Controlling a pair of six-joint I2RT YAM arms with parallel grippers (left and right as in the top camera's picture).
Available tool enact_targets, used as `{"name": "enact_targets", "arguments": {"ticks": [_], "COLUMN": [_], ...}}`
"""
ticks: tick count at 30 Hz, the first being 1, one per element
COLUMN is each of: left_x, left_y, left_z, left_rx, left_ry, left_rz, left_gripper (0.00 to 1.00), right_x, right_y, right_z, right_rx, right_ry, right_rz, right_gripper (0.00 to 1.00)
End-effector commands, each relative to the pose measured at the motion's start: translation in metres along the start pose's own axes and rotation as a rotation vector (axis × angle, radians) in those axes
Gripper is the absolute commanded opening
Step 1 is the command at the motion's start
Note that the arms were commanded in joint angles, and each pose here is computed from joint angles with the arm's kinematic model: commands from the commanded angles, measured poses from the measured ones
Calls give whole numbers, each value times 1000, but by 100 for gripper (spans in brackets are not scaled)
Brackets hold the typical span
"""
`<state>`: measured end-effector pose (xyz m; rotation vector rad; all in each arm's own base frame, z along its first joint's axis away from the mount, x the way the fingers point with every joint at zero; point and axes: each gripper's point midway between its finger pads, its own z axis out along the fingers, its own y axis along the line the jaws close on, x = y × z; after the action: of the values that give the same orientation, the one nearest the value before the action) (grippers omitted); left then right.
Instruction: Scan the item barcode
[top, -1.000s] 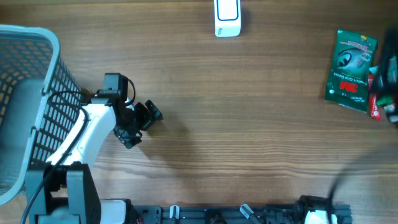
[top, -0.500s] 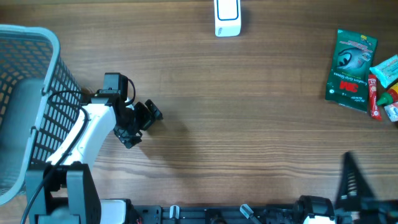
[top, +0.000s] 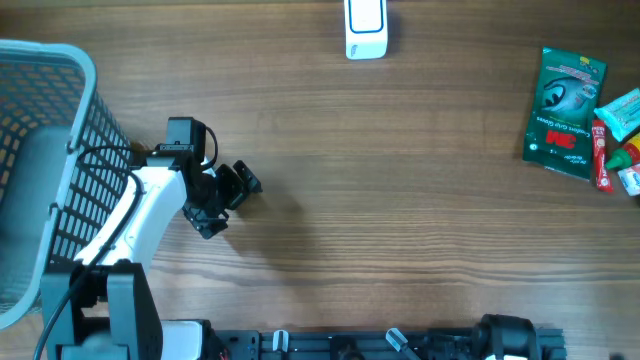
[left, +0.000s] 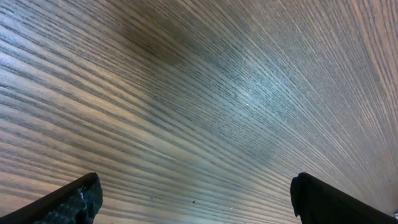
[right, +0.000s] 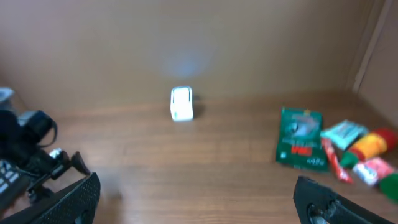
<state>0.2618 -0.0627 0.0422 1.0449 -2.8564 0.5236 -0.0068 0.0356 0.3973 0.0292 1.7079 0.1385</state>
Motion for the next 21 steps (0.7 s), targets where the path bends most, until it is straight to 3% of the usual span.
{"name": "enact_targets", "arguments": {"ticks": [1,8,14,21], "left_x": [-2,-2,-2,-2], "left_y": [2,2,2,2], "left_z": [0,0,0,0], "left_rx": [-5,-6,-5,-5], "left_ry": [-4,-4,-4,-4], "left_rz": [-6,-6,-6,-6], "left_gripper": [100,100,100,100], "right_x": [-2,-43,-40,-38], "right_y": [-4,1,1,-6], "right_z": [-25,-50,-56,-17], "right_rx": [44,44,15,-17], "right_ry": [-125,-365,-465,-422], "right_rz": [-26,-63,-78,-37], "right_gripper": [100,100,100,100]}}
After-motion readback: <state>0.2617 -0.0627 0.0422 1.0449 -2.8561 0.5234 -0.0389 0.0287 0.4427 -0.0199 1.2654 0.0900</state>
